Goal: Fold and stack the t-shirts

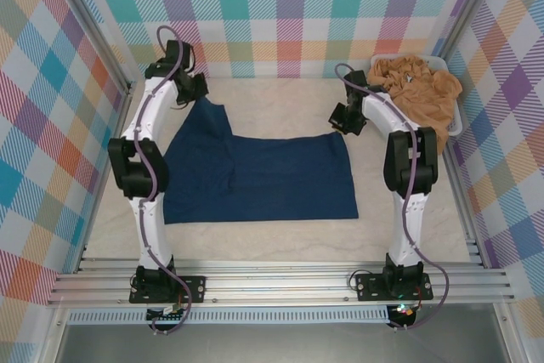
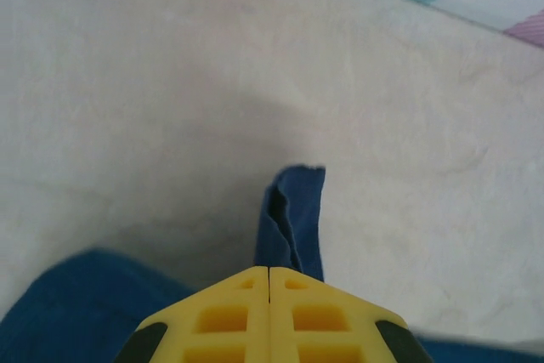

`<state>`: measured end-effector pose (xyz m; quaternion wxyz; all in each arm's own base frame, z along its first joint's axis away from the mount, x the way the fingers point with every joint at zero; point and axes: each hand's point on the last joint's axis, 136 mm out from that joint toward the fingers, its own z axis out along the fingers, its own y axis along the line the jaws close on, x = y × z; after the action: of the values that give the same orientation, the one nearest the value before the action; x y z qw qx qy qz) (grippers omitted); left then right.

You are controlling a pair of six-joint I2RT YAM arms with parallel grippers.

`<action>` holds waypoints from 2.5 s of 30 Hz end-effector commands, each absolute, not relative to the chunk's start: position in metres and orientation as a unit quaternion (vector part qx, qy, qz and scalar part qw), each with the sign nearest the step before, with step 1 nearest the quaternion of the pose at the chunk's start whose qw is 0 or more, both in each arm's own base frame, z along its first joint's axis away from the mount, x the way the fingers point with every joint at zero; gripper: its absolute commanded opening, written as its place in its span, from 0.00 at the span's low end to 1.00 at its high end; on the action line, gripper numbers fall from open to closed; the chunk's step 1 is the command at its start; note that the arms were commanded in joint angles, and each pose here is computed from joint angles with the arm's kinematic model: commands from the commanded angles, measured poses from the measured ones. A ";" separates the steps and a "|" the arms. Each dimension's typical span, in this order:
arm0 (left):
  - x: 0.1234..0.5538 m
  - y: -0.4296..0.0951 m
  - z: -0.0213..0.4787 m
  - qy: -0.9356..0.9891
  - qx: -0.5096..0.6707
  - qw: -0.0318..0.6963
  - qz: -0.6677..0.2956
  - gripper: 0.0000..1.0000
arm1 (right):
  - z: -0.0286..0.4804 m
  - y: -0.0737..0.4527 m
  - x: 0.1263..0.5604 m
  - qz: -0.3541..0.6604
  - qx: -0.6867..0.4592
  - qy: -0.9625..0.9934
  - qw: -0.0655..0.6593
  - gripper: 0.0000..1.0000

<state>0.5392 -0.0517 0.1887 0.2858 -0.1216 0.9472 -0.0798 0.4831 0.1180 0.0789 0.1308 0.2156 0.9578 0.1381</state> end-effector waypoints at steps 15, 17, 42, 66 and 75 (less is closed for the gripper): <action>0.380 0.007 0.227 0.937 -0.152 0.314 0.009 0.00 | 0.093 0.086 0.403 0.095 0.186 0.971 0.117 0.00; 0.363 0.020 0.224 0.935 -0.170 0.309 0.040 0.00 | 0.088 0.081 0.393 0.088 0.191 0.971 0.111 0.00; 0.229 0.055 0.146 0.897 -0.333 0.276 0.094 0.00 | 0.056 0.062 0.358 0.033 0.205 0.975 0.078 0.00; 0.212 0.061 0.113 0.906 -0.327 0.235 0.128 0.00 | 0.045 0.072 0.344 0.033 0.198 0.978 0.063 0.00; 0.218 0.060 0.110 0.911 -0.317 0.232 0.129 0.00 | 0.049 0.073 0.341 0.024 0.194 0.978 0.067 0.00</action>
<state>0.2165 0.0547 0.1094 0.2285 -0.3198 0.9119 0.1180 0.3441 0.0753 0.0401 0.0586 0.1912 0.9793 0.0313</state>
